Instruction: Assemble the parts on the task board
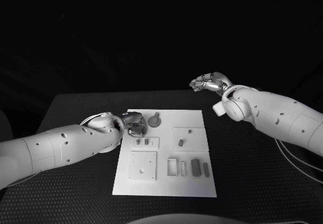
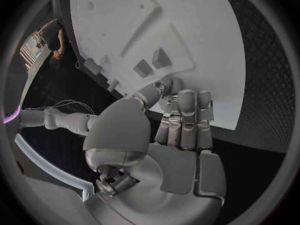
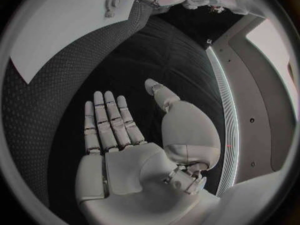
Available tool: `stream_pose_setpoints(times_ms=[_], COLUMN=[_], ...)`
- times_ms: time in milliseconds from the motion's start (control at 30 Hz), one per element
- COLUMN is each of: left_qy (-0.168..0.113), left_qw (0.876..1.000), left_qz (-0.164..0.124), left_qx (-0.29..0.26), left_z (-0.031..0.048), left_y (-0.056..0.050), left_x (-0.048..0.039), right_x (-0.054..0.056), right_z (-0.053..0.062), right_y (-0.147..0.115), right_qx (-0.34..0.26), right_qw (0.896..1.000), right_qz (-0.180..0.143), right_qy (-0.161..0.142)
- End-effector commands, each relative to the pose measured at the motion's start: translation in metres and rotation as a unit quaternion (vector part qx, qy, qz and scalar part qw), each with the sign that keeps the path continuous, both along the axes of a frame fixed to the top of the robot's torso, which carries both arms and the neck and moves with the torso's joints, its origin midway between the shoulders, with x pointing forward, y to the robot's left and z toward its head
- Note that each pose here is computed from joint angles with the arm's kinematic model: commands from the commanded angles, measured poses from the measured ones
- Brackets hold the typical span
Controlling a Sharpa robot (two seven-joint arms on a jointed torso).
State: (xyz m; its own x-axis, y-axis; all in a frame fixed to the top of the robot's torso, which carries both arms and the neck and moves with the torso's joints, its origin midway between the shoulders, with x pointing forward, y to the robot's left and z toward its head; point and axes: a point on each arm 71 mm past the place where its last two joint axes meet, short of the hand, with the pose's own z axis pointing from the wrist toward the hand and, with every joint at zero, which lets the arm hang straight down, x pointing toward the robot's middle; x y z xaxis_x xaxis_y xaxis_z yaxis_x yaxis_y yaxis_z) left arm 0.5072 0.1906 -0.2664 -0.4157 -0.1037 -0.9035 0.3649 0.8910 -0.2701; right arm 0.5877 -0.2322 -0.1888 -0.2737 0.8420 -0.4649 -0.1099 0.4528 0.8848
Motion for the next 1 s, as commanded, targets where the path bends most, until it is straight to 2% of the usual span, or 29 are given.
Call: stream_pose_setpoints(times_ms=[33,533,700,933,1000], left_qy=[0.024,0.015,0.001,-0.006,-0.001], left_qw=[1.000,0.999,0.999,0.996,0.993], left_qz=[0.011,0.024,0.035,0.082,0.108], left_qx=[0.014,0.021,0.017,-0.025,-0.051], left_z=[-0.0074,-0.0070,-0.0055,-0.0007,0.0014], left_y=[0.004,0.012,0.021,0.041,0.049], left_x=[-0.0019,0.0008,0.0045,0.0130,0.0174], right_x=[0.000,0.000,-0.001,-0.006,-0.008], right_z=[0.000,0.000,-0.001,-0.003,-0.004], right_y=[0.001,-0.001,-0.003,-0.009,-0.010], right_qx=[0.001,0.000,-0.005,-0.054,-0.073], right_qw=[1.000,1.000,1.000,0.998,0.997], right_qz=[0.007,0.006,0.008,0.020,0.032], right_qy=[-0.001,0.000,0.004,-0.016,-0.018])
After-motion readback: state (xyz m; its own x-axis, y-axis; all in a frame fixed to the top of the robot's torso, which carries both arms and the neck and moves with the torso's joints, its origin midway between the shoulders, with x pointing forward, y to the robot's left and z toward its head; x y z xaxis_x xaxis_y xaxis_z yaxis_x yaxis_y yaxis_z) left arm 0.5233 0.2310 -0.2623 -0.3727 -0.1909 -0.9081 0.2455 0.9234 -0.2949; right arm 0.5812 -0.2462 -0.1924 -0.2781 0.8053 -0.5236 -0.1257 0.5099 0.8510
